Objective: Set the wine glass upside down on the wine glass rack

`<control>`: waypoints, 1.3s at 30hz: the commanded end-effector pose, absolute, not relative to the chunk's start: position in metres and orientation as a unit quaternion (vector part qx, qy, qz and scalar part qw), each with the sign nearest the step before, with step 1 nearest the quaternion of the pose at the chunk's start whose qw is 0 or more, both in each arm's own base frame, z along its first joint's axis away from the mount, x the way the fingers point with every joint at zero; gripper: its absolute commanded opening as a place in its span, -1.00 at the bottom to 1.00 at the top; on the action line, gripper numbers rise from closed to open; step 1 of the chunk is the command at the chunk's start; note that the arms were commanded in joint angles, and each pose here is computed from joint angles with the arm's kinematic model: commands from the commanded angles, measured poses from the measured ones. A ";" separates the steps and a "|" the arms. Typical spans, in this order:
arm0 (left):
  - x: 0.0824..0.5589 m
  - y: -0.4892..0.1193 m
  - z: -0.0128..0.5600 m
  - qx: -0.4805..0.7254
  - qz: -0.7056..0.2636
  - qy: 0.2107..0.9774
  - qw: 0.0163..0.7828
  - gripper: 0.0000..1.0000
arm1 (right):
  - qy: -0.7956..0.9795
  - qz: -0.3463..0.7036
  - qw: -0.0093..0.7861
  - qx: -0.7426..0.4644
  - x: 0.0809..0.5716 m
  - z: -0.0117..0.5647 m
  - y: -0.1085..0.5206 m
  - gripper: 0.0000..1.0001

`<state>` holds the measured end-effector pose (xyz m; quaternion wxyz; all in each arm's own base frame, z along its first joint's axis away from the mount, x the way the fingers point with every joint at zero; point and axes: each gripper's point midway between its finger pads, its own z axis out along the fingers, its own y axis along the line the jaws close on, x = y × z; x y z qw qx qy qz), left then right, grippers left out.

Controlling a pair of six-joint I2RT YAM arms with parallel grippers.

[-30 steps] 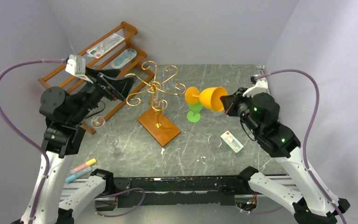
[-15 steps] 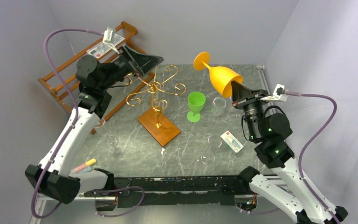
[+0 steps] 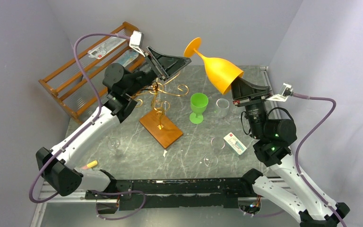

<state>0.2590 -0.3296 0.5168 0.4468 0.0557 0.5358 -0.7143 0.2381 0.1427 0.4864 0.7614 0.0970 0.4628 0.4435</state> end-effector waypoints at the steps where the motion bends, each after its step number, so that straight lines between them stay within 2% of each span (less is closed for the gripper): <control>1: 0.252 -0.324 0.559 0.028 -0.738 0.475 0.479 0.66 | 0.418 0.487 0.762 0.086 0.223 0.506 0.146 -1.00; 12: 0.242 -0.323 0.574 -0.069 -0.782 0.415 0.460 0.49 | 0.391 0.509 0.762 0.088 0.226 0.505 0.152 -1.00; 19: 0.243 -0.333 0.575 -0.108 -0.782 0.409 0.458 0.56 | 0.380 0.502 0.773 0.078 0.232 0.507 0.156 -1.00; 22: 0.256 -0.335 0.575 -0.138 -0.763 0.420 0.472 0.53 | 0.378 0.503 0.774 0.073 0.232 0.507 0.158 -1.00; 31: 0.270 -0.354 0.564 -0.178 -0.726 0.448 0.491 0.23 | 0.375 0.510 0.772 0.060 0.227 0.508 0.162 -1.00; 35: 0.270 -0.356 0.558 -0.175 -0.711 0.465 0.497 0.23 | 0.372 0.504 0.776 0.071 0.227 0.512 0.156 -1.00; 39: 0.265 -0.356 0.551 -0.173 -0.706 0.476 0.495 0.32 | 0.383 0.482 0.780 0.116 0.237 0.510 0.141 -1.00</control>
